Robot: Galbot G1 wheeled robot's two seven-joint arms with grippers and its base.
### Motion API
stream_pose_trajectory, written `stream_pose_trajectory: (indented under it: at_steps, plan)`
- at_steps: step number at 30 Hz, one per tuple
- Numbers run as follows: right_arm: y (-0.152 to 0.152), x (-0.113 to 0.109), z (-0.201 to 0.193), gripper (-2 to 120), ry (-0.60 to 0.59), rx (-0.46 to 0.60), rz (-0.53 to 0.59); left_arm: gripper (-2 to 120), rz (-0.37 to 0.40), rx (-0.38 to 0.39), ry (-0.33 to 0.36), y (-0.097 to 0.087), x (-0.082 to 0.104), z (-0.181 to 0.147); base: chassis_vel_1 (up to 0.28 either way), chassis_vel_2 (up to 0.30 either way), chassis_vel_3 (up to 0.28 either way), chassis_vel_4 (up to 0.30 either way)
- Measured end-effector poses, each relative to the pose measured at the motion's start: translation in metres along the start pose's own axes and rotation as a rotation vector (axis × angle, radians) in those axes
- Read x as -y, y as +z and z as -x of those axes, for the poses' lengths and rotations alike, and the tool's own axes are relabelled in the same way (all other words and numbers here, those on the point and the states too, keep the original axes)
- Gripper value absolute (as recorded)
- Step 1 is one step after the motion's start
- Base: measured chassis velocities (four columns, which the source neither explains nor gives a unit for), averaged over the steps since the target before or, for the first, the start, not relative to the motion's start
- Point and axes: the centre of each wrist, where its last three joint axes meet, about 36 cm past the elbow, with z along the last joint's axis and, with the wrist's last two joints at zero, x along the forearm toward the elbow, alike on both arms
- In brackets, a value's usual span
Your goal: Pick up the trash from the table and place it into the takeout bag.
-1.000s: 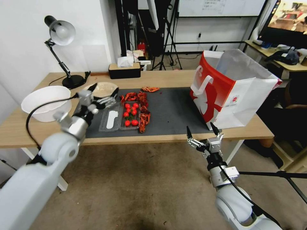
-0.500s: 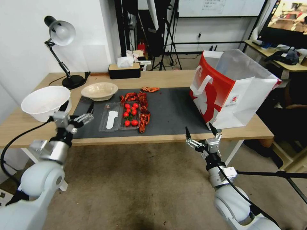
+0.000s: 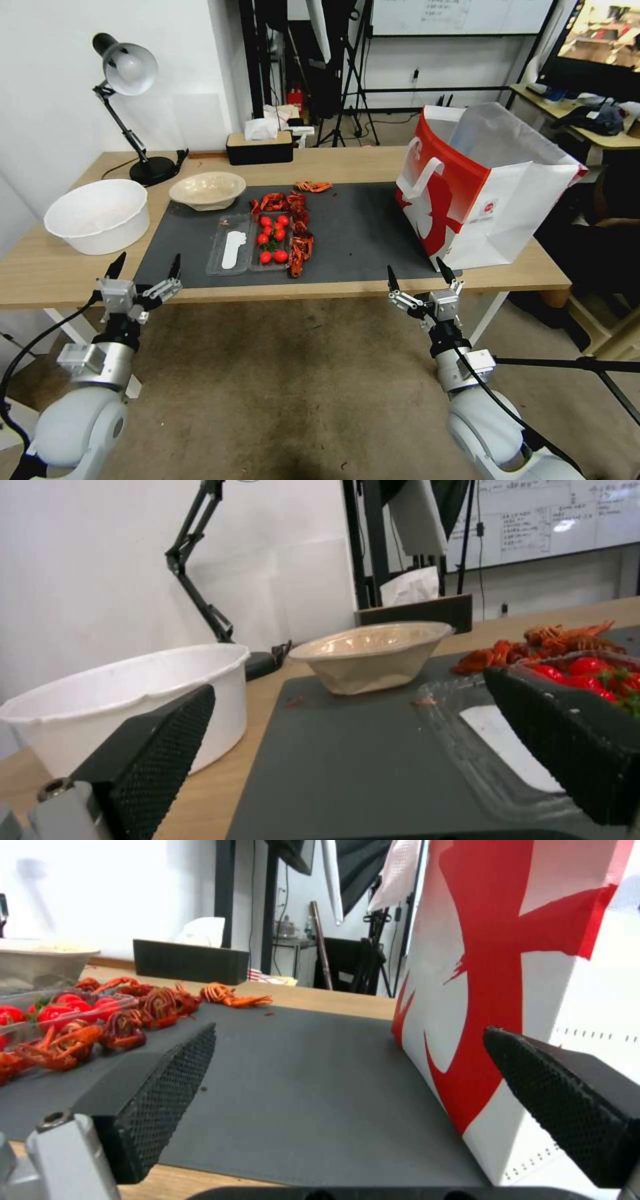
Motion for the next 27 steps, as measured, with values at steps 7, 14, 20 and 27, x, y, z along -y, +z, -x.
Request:
stream_pose_trajectory:
  at_steps: [7, 14, 20, 27]
  plan:
    - [0.000, 0.000, 0.000, 100, 0.000, 0.000, 0.001, 100, 0.000, -0.002, -0.003, 0.009, 0.001, -0.005, 0.000, 0.000, 0.000, 0.000]
    - [-0.001, 0.000, -0.001, 100, 0.001, 0.000, 0.000, 100, 0.007, 0.011, 0.009, 0.006, 0.000, 0.001, 0.000, 0.000, 0.000, 0.000]
    - [-0.001, 0.000, 0.000, 100, 0.000, 0.002, 0.000, 100, 0.019, 0.022, 0.034, -0.004, 0.000, 0.022, 0.000, 0.000, 0.000, 0.000]
    - [-0.002, -0.001, 0.000, 100, -0.002, 0.003, 0.001, 100, 0.078, 0.043, 0.139, -0.014, 0.001, 0.078, 0.000, 0.000, 0.000, 0.000]
